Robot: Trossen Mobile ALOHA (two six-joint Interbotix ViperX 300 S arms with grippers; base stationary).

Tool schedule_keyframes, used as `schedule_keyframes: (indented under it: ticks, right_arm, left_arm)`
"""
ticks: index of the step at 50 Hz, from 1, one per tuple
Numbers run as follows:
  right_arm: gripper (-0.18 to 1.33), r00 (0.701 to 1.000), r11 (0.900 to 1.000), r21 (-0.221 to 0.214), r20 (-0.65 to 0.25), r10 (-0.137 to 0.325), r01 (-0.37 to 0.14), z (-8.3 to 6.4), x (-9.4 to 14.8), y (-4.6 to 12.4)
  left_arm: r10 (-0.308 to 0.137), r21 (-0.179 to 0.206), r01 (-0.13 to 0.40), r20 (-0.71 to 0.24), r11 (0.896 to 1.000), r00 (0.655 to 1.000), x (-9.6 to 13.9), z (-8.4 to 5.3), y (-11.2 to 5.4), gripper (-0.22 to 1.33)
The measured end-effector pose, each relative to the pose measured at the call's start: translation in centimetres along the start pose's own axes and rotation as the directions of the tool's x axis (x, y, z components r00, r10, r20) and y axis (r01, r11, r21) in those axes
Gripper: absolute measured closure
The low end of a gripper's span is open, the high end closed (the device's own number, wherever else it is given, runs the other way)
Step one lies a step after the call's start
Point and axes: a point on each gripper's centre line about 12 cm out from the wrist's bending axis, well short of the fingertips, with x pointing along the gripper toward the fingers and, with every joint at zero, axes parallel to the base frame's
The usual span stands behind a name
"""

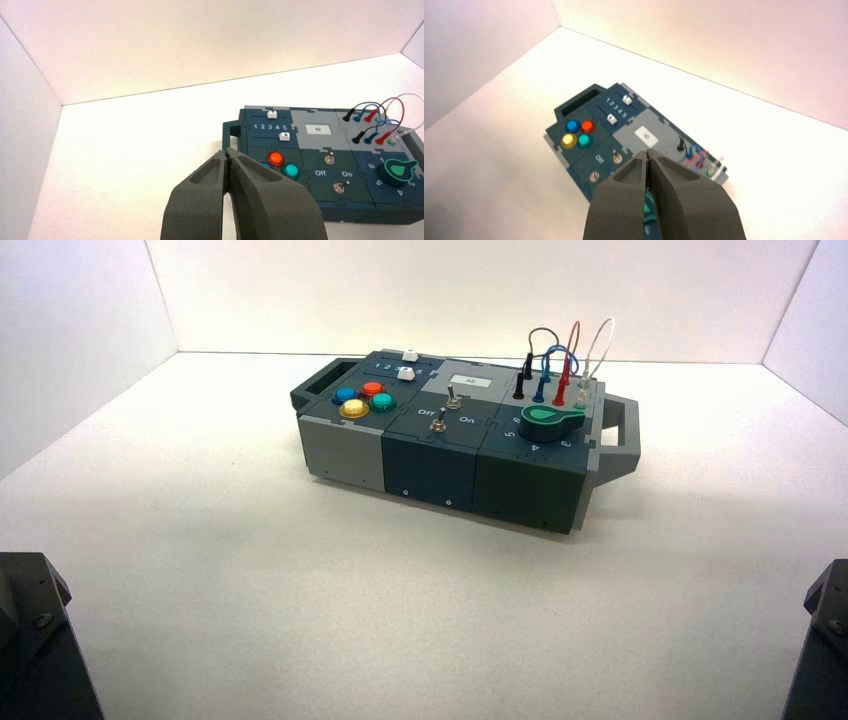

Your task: Push the blue button with the right gripper.

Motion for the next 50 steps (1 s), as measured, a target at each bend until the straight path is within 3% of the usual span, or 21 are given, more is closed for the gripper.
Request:
schedule_keyframes:
  ticks: [6,14,35,43,50]
  right_arm:
    - [1.29,0.998,1.0,0.002,-0.07,-0.006,0.006,-2.2,-0.1,-0.2]
    - [1.29,0.996,1.0,0.002,-0.092,-0.009,0.009,-2.9,-0.3,-0.3]
    - [1.29,0.999,1.0,0.001,0.054,0.002,-0.002,-4.7,-3.7,-0.5]
    - [1.29,0.992,1.0,0.003,0.124,0.007,-0.007,-4.7,-4.9,-0.5]
    - [1.29,0.991,1.0,0.002,0.131,0.008,-0.008,-4.8,-5.0,-0.5]
  left_arm:
    - [-0.001,-0.002,0.001,-0.008,1.0,1.0,0.1,-0.1,0.0,1.28]
    - [-0.001,-0.001,0.001,-0.015,1.0,1.0,0.2,-0.2,0.0,1.28]
    - [-0.003,-0.003,0.002,-0.069,1.0,0.998,1.1,-0.8,0.0,1.28]
    - [-0.004,-0.004,0.004,-0.084,1.0,0.996,1.2,-1.0,0.0,1.28]
    - [-0.004,-0.005,0.004,-0.082,1.0,0.997,1.2,-1.0,0.0,1.28]
